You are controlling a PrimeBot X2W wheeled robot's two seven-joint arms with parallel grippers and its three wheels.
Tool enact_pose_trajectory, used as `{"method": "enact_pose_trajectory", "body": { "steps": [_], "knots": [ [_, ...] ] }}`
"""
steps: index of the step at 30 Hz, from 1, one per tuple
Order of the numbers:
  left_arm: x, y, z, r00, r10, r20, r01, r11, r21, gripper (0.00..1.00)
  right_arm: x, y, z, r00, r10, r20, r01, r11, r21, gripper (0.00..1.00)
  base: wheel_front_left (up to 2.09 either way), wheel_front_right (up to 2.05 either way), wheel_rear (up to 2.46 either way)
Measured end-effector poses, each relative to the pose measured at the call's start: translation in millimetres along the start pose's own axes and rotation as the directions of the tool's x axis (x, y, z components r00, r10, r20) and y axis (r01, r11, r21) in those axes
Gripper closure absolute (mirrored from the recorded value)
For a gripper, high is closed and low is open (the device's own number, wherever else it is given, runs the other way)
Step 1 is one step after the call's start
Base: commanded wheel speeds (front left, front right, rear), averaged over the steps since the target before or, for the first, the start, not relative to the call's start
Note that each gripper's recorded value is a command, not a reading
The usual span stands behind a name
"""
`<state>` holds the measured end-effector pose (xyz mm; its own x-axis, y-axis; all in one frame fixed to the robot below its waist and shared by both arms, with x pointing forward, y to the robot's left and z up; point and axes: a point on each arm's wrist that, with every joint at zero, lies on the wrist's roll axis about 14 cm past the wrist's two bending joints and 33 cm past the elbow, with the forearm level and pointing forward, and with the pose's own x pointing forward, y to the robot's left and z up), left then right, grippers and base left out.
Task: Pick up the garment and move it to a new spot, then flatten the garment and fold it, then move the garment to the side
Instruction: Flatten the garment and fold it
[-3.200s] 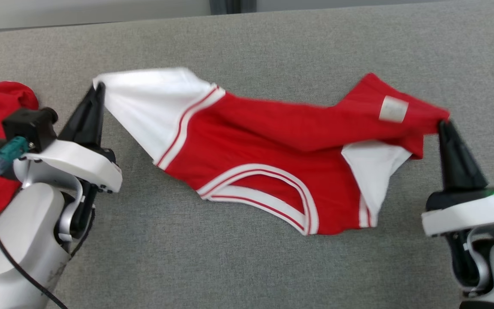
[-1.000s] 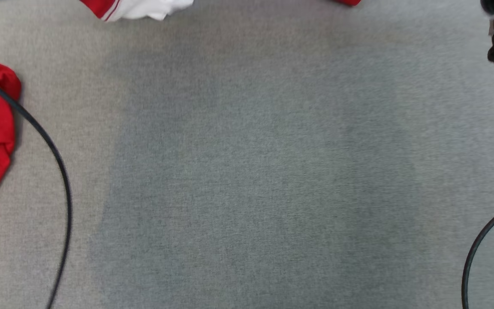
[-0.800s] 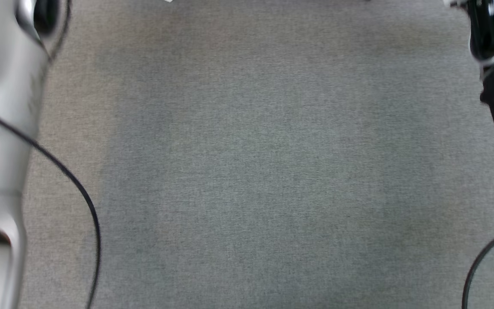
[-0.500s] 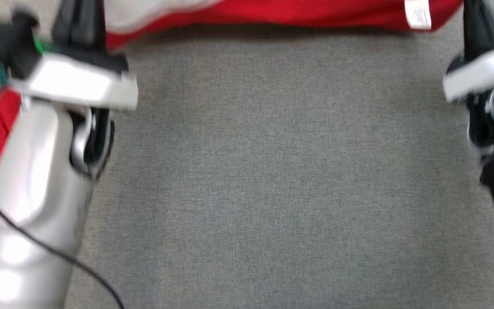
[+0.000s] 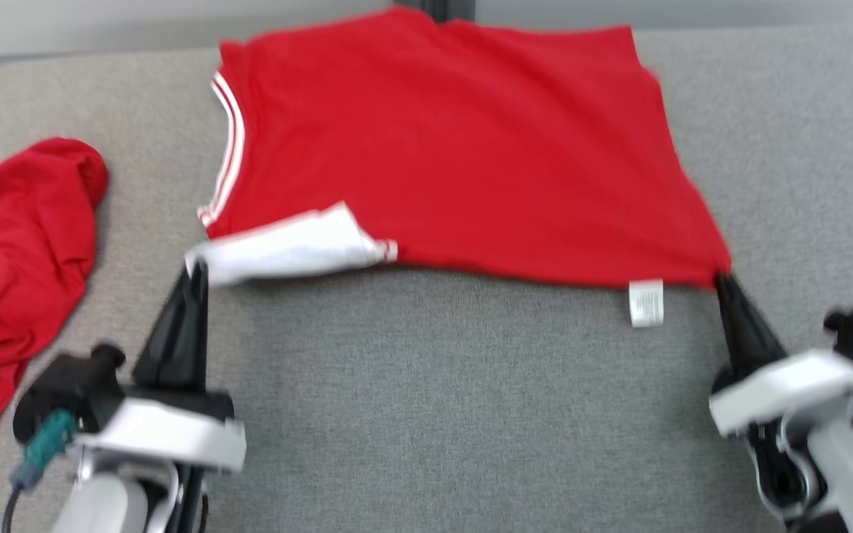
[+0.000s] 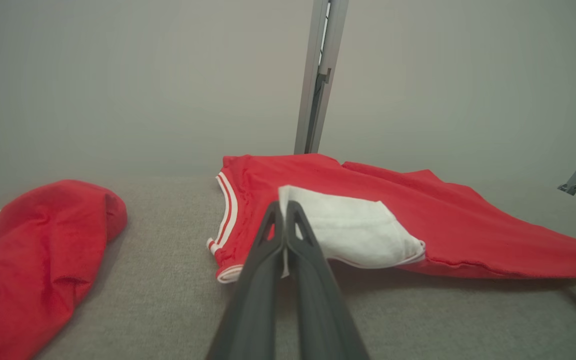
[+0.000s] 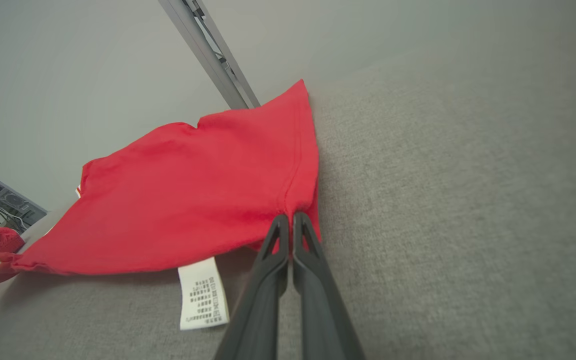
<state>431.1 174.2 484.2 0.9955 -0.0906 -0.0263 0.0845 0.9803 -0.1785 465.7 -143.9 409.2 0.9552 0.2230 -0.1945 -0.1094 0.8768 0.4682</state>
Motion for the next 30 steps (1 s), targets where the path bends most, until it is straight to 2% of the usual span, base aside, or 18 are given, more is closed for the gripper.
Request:
{"method": "enact_pose_trajectory", "body": {
  "steps": [6, 12, 21, 25, 30],
  "knots": [
    [-57.3, -4.7, 4.1, 0.994, 0.026, -0.105, -0.029, 0.999, -0.026, 1.0, -56.3, -10.3, -4.7, 0.999, -0.05, 0.016, 0.05, 0.998, 0.026, 1.0, 0.0, 0.0, 0.0],
    [-99.0, -4.6, 14.5, 0.98, 0.04, -0.195, -0.045, 0.999, -0.024, 1.0, -98.3, -9.5, -27.5, 0.994, -0.083, -0.069, 0.087, 0.994, 0.07, 1.0, 0.0, 0.0, 0.0],
    [-131.3, -2.9, 17.0, 0.953, 0.054, -0.298, -0.061, 0.998, -0.016, 1.0, -139.1, 4.4, -44.0, 0.976, -0.087, -0.201, 0.109, 0.989, 0.101, 1.0, 0.0, 0.0, 0.0],
    [-141.0, -7.5, 11.8, 0.933, 0.03, -0.36, -0.042, 0.999, -0.024, 1.0, -157.2, -5.3, -44.4, 0.958, -0.133, -0.255, 0.155, 0.986, 0.067, 1.0, 0.0, 0.0, 0.0],
    [-145.2, -8.5, 14.1, 0.92, 0.019, -0.392, -0.022, 1.0, -0.006, 1.0, -166.6, -13.5, -29.5, 0.95, -0.181, -0.255, 0.195, 0.98, 0.03, 1.0, 0.0, 0.0, 0.0]
  ]
}}
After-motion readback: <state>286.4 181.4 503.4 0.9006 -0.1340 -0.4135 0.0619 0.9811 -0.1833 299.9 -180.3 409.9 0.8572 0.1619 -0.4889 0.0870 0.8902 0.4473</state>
